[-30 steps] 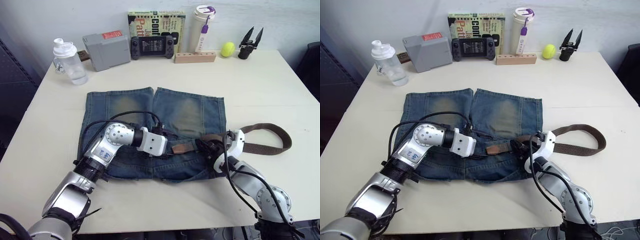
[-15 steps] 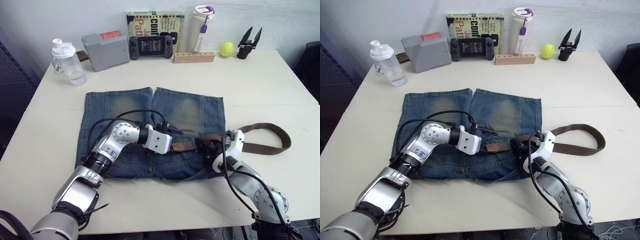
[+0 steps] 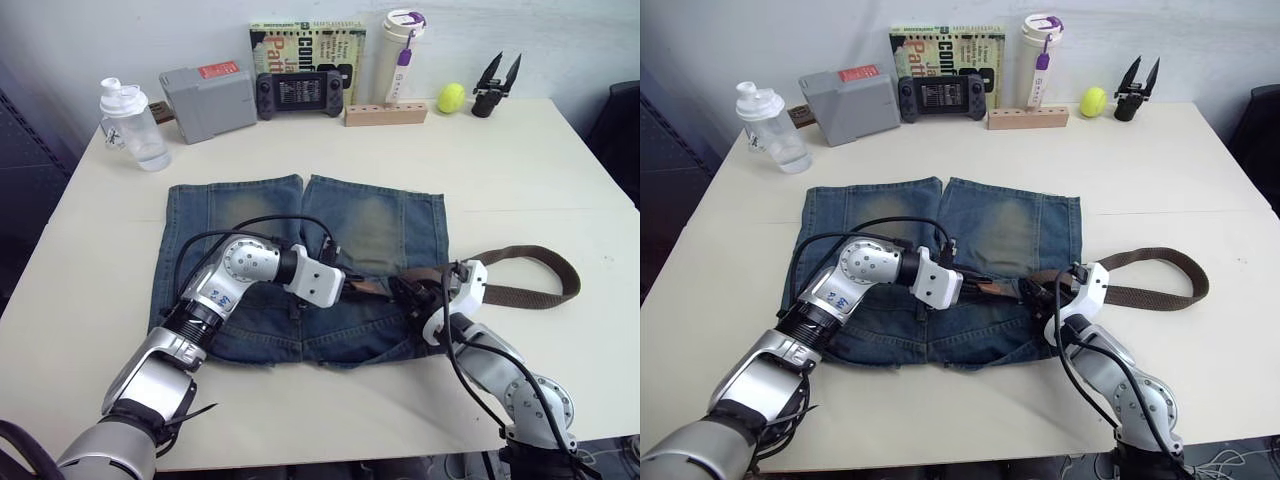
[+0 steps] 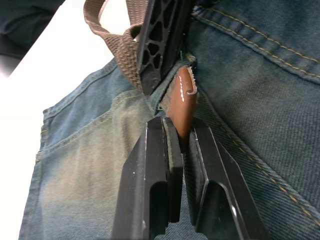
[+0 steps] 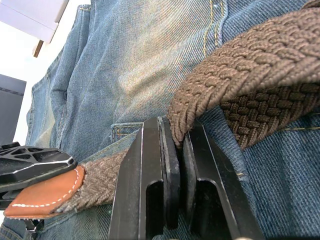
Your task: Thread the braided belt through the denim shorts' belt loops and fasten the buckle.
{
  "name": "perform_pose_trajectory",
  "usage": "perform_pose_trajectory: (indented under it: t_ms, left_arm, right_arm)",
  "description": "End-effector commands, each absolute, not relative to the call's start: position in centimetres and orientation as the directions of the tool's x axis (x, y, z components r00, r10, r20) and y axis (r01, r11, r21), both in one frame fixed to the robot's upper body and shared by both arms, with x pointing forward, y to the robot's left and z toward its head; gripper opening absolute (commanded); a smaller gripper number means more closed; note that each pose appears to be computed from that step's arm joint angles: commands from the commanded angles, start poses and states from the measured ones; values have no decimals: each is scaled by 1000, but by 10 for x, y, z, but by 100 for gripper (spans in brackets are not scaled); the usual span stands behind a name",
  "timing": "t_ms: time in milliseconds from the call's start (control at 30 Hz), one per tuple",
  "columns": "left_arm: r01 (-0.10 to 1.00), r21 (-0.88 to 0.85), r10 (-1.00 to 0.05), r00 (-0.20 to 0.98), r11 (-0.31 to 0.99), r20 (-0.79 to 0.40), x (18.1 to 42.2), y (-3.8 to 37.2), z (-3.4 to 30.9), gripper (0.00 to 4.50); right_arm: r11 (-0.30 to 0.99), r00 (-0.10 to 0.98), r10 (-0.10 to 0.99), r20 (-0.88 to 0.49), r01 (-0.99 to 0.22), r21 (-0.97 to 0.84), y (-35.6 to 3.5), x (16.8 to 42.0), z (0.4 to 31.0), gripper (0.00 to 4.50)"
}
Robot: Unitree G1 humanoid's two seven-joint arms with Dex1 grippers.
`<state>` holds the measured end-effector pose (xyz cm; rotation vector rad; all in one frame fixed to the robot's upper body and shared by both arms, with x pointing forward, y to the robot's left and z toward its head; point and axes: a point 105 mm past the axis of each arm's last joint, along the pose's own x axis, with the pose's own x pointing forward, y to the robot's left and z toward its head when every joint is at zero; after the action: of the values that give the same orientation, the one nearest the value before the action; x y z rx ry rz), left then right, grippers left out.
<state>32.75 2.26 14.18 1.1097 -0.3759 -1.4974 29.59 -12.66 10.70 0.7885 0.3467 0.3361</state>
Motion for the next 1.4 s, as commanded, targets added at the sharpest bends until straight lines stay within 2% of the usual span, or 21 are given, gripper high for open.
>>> perform_pose_trajectory:
  t_ms: [33, 100, 167, 200, 367, 433, 467, 567, 667, 800, 900, 1033, 1133, 1300, 1333, 1367, 1400]
  left_arm:
    - [577, 753, -888, 99, -316, -448, 321, 20, 138, 3]
    - [572, 758, -888, 105, -314, -447, 323, 19, 140, 3]
    - [566, 762, -886, 110, -316, -450, 324, 20, 140, 0]
    - [562, 765, -887, 114, -314, -448, 324, 20, 141, 0]
    - [545, 783, -894, 126, -299, -429, 326, 18, 148, 0]
    - [538, 790, -898, 129, -294, -421, 326, 17, 150, 0]
    - [536, 792, -899, 129, -292, -418, 326, 16, 151, 0]
    - [537, 794, -902, 130, -285, -411, 325, 15, 150, 0]
    - [539, 794, -904, 130, -280, -407, 325, 14, 149, 0]
    - [541, 796, -907, 132, -272, -400, 324, 13, 149, 0]
    - [538, 801, -910, 134, -265, -391, 323, 12, 151, 0]
    - [528, 807, -912, 134, -264, -387, 321, 10, 153, 0]
    - [516, 815, -913, 138, -266, -385, 320, 8, 155, 0]
    - [506, 820, -909, 150, -268, -390, 320, 10, 156, 0]
    - [501, 822, -907, 153, -271, -392, 320, 10, 156, 0]
    - [492, 826, -905, 158, -275, -395, 320, 10, 156, 0]
    - [484, 830, -904, 162, -277, -396, 320, 10, 157, 0]
  right_arm:
    - [654, 879, 425, -215, -134, 744, -124, 293, 96, 0]
    - [653, 887, 413, -208, -129, 746, -127, 295, 98, 0]
    - [646, 898, 397, -190, -126, 753, -131, 296, 103, 83]
    - [635, 907, 388, -166, -133, 761, -136, 296, 109, 103]
    - [656, 925, 362, -117, -164, 737, -162, 289, 132, 327]
    - [685, 921, 380, -92, -213, 697, -173, 283, 146, 429]
    - [706, 916, 393, -77, -247, 664, -179, 279, 155, 447]
    - [773, 870, 485, -88, -379, 509, -179, 265, 170, 447]
    - [816, 823, 540, -176, -461, 349, -177, 253, 163, 447]
    - [818, 749, 573, -332, -545, 183, -167, 238, 140, 447]
    - [846, 744, 512, -429, -524, 101, -171, 238, 115, 447]
    - [869, 752, 467, -465, -486, 88, -176, 240, 99, 447]
    - [887, 756, 435, -489, -453, 89, -178, 242, 89, 371]
    - [895, 768, 420, -483, -439, 80, -180, 245, 87, 125]
    - [897, 772, 419, -479, -434, 87, -181, 245, 88, 88]
    - [905, 781, 406, -475, -417, 89, -183, 247, 87, 24]
    - [913, 790, 391, -473, -399, 90, -186, 249, 87, 5]
